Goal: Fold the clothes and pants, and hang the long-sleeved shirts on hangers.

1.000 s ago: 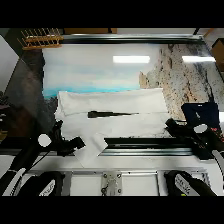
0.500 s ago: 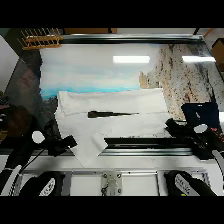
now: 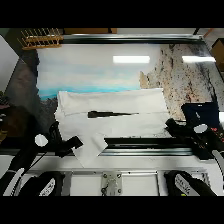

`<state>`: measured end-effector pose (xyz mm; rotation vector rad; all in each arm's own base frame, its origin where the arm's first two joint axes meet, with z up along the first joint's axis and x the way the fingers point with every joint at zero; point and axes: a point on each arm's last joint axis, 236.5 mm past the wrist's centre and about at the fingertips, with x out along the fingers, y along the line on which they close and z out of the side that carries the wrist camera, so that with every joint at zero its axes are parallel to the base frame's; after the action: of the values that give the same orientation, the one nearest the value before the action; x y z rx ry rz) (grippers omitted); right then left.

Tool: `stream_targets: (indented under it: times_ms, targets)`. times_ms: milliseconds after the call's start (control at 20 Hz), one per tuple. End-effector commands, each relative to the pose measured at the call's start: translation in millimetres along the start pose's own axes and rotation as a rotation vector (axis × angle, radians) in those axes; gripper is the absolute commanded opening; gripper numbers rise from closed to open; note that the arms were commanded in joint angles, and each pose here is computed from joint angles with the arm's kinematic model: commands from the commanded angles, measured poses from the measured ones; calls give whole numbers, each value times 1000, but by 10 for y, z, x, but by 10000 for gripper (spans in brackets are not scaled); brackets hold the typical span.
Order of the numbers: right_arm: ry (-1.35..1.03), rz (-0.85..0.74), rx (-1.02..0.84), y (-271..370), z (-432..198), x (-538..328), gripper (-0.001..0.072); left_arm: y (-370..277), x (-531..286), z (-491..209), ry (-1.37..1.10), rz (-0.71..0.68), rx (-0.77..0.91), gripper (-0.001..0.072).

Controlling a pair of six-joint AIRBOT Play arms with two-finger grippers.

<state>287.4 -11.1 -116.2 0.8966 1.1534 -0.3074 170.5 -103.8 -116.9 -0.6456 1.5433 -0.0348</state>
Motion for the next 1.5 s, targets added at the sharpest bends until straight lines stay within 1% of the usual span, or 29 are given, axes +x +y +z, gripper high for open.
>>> stream_targets:
  times_ms: [0, 100, 150, 200, 250, 300, 350, 450, 600, 750, 950, 1050, 1200, 1450]
  targets:
    - [0, 1, -1, 5, -1, -2, 8, -59, 40, -44, 4, -1, 34, 685]
    - [1, 1, -1, 5, -1, -2, 8, -65, 40, -29, -3, -3, 31, 674]
    - [4, 0, -1, 4, -9, -2, 8, -69, 40, -12, -10, -5, 31, 528]
    - [9, 0, -1, 3, -21, -2, 8, -73, 40, 1, -16, -6, 29, 402]
    - [18, 0, -2, 4, -40, -4, 8, -77, 34, 11, -19, -6, 31, 165]
    - [28, 0, -6, 13, -49, -17, 8, -76, 4, 50, -28, 2, 43, 4]
    - [46, -2, -27, 41, -59, -49, 8, -84, -60, 113, -38, 9, 53, 4]
    - [122, -37, -150, 60, -114, -182, 8, -82, -306, 235, -40, 43, 115, 4]
    - [244, -174, -298, -120, -190, -507, 8, -176, -783, 313, -67, 31, 202, 4]
    - [339, -290, -364, -279, -218, -818, 7, -223, -1161, 278, -106, 18, 217, 4]
    - [274, -275, -369, -33, 39, -1003, 7, -315, -1396, 381, -155, 10, 235, 4]
    - [237, -266, -380, 108, 213, -1044, 6, -349, -1383, 531, -131, 15, 247, 4]
    - [234, -259, -407, 335, 395, -963, 6, -455, -1334, 938, -123, 4, 252, 4]
    - [280, -266, -451, 677, 629, -583, 7, -550, -1196, 1642, -82, 15, 254, 4]
